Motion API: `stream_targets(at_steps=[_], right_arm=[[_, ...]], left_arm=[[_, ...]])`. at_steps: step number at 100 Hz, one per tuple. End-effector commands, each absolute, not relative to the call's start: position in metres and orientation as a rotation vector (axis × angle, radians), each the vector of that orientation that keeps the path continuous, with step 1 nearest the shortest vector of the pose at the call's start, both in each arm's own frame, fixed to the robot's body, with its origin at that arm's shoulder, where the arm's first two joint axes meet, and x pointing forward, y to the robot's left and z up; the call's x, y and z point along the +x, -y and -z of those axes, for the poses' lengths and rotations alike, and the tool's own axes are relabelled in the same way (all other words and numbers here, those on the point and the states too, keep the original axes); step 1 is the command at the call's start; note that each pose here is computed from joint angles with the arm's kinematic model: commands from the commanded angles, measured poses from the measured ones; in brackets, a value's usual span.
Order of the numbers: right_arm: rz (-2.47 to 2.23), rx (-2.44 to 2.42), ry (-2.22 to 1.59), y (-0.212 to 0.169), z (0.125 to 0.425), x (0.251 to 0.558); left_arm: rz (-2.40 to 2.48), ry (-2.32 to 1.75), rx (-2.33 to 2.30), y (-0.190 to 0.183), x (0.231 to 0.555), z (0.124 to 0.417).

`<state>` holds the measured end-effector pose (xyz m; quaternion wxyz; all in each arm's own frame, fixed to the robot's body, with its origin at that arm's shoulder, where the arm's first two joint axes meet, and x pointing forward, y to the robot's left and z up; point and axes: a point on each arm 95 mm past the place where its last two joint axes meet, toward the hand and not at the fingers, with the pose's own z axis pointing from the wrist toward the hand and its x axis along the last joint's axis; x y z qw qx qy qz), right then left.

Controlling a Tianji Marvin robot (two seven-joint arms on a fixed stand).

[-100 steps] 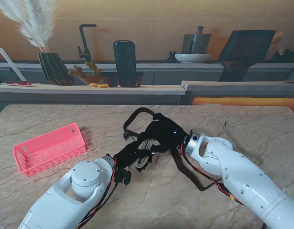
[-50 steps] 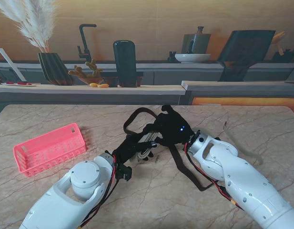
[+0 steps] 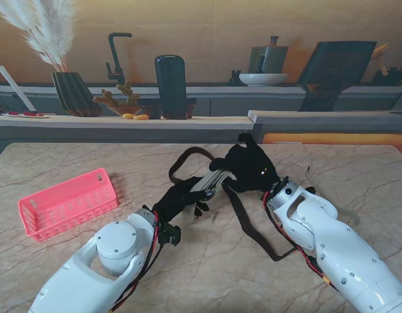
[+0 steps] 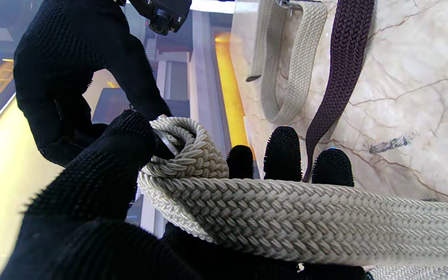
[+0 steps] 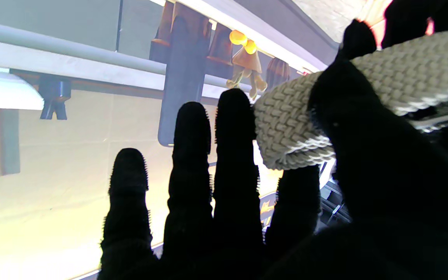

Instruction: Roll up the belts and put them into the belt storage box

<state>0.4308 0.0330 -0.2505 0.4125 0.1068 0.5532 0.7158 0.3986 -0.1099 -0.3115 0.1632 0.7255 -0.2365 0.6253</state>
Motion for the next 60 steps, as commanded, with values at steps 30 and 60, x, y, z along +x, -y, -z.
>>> stream_targets(at_steps=[30,60], right_arm=[[-1.803,0.226,-1.216,-0.029,0.223,0.424],[-1.808,0.270,-1.121,-0.030,0.216,0.426]], left_arm=[[-1.812,0.652,2.053,0.113,0.388,0.312],[-1.853,0.671,2.014,0.117,0.378,0.311]])
